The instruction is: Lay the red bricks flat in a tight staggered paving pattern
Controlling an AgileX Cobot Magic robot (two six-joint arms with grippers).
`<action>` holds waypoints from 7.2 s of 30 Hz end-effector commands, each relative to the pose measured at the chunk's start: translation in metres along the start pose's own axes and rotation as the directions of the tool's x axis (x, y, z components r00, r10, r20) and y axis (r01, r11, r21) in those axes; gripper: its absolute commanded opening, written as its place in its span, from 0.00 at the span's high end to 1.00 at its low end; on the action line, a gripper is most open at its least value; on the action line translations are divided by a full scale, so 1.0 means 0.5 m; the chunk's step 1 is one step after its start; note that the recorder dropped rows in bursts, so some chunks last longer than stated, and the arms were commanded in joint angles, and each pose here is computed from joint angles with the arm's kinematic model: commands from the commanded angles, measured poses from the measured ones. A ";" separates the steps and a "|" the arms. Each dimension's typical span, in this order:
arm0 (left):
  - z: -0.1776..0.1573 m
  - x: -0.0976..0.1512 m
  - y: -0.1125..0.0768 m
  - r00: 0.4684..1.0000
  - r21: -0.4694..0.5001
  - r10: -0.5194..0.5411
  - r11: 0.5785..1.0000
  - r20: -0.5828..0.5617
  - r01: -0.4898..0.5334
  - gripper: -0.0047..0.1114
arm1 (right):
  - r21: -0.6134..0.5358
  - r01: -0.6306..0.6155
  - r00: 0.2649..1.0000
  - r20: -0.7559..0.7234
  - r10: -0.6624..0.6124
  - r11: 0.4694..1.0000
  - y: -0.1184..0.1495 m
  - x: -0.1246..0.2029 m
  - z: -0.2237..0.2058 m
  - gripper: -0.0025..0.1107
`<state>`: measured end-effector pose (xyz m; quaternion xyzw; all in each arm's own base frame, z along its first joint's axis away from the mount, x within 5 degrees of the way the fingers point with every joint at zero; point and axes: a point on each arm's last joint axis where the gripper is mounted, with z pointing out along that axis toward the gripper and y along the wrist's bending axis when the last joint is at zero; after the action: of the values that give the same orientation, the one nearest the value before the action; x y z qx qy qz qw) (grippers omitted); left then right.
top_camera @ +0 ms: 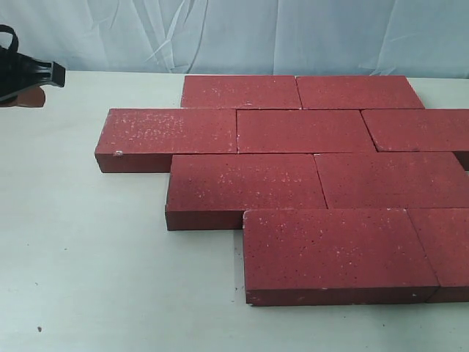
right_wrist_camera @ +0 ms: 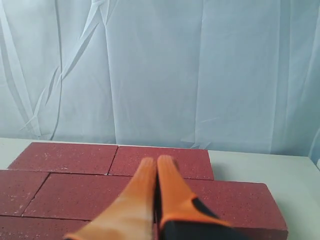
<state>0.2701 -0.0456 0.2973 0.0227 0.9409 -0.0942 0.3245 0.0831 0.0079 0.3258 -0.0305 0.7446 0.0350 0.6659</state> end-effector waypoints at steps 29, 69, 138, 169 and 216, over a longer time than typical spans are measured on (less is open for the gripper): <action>-0.005 -0.001 -0.002 1.000 0.001 0.005 1.000 0.013 -0.005 0.96 | 0.008 0.011 0.981 0.193 -0.013 1.000 0.001 -0.015 -0.081 0.98; -0.005 -0.001 -0.002 1.000 0.001 0.005 1.000 0.013 -0.005 0.96 | 0.032 0.048 0.995 0.083 -0.050 0.998 -0.004 0.064 -0.058 0.98; -0.132 0.121 0.021 0.922 -0.132 0.197 0.978 0.333 -0.161 0.96 | 0.090 0.039 0.987 -0.161 -0.024 0.995 -0.014 0.294 -0.029 0.98; -0.153 0.372 0.083 0.806 -0.292 0.203 0.956 0.557 -0.039 0.96 | 0.083 -0.006 0.988 -0.156 0.019 0.997 -0.012 0.294 -0.028 0.98; -0.116 0.467 0.088 0.727 -0.284 0.209 0.959 0.654 -0.020 0.96 | 0.083 -0.006 0.988 -0.156 0.019 0.997 -0.012 0.294 -0.028 0.98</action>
<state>0.0555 0.0043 0.1925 0.0072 0.7604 0.0504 0.6474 0.0534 0.0013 0.1809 -0.0029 0.7987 0.0081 0.6016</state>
